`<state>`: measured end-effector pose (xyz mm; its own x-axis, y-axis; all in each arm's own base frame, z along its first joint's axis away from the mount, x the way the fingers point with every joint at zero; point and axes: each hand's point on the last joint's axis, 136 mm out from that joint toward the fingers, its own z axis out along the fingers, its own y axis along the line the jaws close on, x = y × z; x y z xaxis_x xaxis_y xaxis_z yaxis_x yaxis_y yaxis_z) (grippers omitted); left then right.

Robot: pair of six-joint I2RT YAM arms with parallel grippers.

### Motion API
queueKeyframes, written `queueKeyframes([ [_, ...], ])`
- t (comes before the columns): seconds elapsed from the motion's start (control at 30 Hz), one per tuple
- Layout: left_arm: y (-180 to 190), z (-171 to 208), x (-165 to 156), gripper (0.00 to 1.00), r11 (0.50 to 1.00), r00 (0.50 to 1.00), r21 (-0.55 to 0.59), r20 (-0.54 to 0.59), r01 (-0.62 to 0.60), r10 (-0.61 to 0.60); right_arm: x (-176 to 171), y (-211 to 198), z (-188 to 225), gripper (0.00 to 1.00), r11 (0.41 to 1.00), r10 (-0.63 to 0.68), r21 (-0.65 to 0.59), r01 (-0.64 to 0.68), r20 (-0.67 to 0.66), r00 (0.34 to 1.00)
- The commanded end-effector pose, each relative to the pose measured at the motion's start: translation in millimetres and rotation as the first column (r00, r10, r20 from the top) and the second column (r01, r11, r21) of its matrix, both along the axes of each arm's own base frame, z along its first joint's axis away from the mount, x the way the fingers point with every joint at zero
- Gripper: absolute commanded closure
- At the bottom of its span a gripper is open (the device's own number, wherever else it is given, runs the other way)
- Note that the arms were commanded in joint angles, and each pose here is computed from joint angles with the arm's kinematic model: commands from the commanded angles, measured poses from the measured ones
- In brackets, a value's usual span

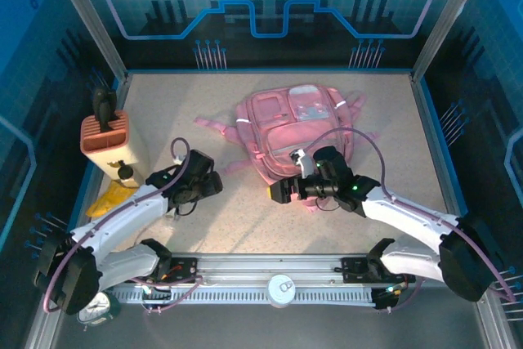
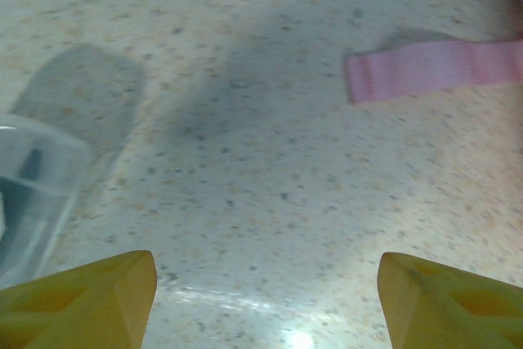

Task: Pack the student bag

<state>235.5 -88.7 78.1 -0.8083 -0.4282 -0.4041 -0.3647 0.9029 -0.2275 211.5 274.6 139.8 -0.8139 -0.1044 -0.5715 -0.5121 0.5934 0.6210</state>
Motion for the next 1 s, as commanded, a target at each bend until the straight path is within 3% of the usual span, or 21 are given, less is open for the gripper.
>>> queueKeyframes([
  [0.0, 35.3, -7.3, -10.6, 0.28, 0.986, 0.988, 0.062, -0.031, -0.152, 0.154, 2.6, 11.8, 3.5, 0.0, 1.0, 0.014, 0.02, -0.015, 0.039, 0.999],
  [0.4, 93.4, -26.9, -27.1, 0.28, 0.914, 0.913, -0.002, -0.056, -0.405, 0.404, 1.4, 19.1, 4.2, 0.0, 0.999, 0.013, 0.046, -0.014, 0.015, 1.0],
  [0.97, 68.1, -46.1, -40.1, 0.3, 0.902, 0.913, -0.146, -0.117, -0.406, 0.391, 7.1, 21.5, -9.0, 0.0, 0.998, -0.004, 0.057, 0.007, -0.057, 0.998],
])
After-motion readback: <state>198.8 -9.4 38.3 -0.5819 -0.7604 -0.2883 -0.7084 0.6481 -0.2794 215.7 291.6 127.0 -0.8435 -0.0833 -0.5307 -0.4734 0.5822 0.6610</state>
